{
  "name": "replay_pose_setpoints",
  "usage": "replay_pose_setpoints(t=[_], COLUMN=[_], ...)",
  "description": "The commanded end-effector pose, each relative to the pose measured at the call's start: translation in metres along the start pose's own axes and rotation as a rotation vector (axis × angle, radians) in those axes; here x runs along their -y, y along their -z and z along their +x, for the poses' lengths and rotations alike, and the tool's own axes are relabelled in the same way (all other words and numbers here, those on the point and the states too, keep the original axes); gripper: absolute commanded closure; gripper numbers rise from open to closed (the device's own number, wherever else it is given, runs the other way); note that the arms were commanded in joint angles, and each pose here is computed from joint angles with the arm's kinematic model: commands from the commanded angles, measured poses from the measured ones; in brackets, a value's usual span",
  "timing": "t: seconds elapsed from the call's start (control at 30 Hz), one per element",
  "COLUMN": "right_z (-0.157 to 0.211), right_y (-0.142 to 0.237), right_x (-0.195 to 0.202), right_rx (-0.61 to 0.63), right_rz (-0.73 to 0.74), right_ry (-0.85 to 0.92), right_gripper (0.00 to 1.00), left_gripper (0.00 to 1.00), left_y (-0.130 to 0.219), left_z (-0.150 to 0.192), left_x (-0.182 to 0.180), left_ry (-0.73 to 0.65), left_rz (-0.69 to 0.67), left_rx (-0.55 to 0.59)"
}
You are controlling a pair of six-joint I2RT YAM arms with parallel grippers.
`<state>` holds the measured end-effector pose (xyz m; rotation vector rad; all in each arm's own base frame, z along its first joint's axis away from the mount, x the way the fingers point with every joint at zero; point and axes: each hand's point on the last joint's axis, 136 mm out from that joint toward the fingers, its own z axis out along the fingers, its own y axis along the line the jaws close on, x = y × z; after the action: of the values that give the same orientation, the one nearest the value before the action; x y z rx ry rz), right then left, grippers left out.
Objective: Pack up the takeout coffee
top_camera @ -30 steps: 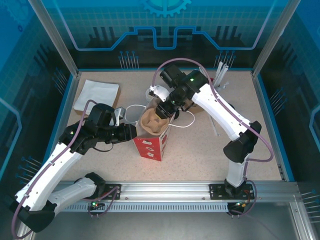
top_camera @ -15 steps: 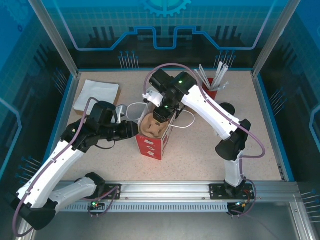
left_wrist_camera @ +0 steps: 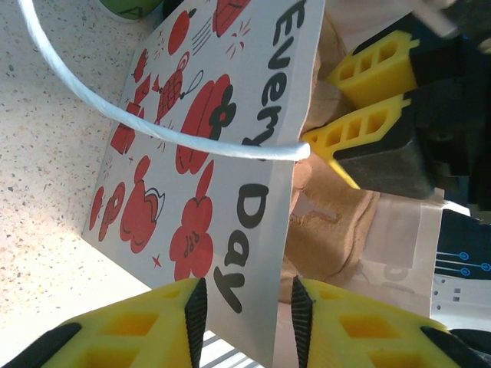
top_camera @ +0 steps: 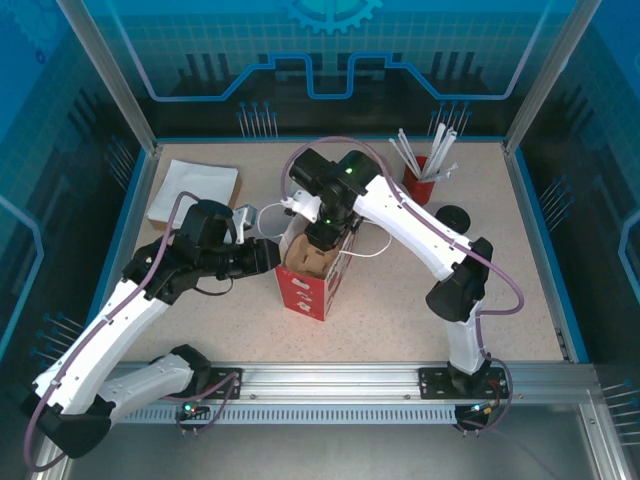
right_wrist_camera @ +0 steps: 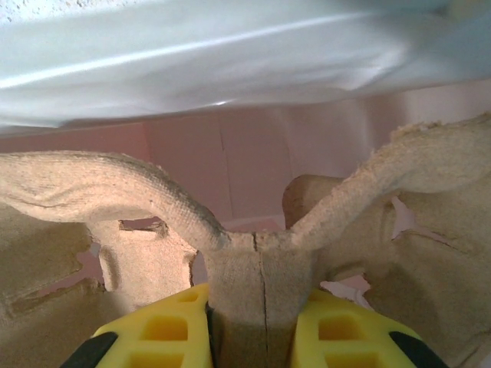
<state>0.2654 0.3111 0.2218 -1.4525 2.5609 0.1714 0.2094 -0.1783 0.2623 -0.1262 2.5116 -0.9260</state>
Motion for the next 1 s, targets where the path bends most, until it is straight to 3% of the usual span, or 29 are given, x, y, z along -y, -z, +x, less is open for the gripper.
replay_pose_setpoints(t=[0.0,0.57,0.97], right_z=[0.003,0.008,0.016], right_y=[-0.001,0.005,0.001], right_x=[-0.007,-0.015,-0.023], right_rx=[-0.012,0.043,0.029], right_rz=[0.004,0.002,0.000], right_ry=[0.032,0.039,0.071], right_gripper=[0.79,0.80,0.80], left_gripper=[0.64,0.88,0.93], left_y=[0.003,0.003,0.006], left_z=[-0.006,-0.013,-0.018], left_x=[0.005,-0.007,-0.010], left_ry=[0.014,0.039,0.062], left_rz=[0.010,-0.057,-0.073], left_rx=[0.030,0.076,0.107])
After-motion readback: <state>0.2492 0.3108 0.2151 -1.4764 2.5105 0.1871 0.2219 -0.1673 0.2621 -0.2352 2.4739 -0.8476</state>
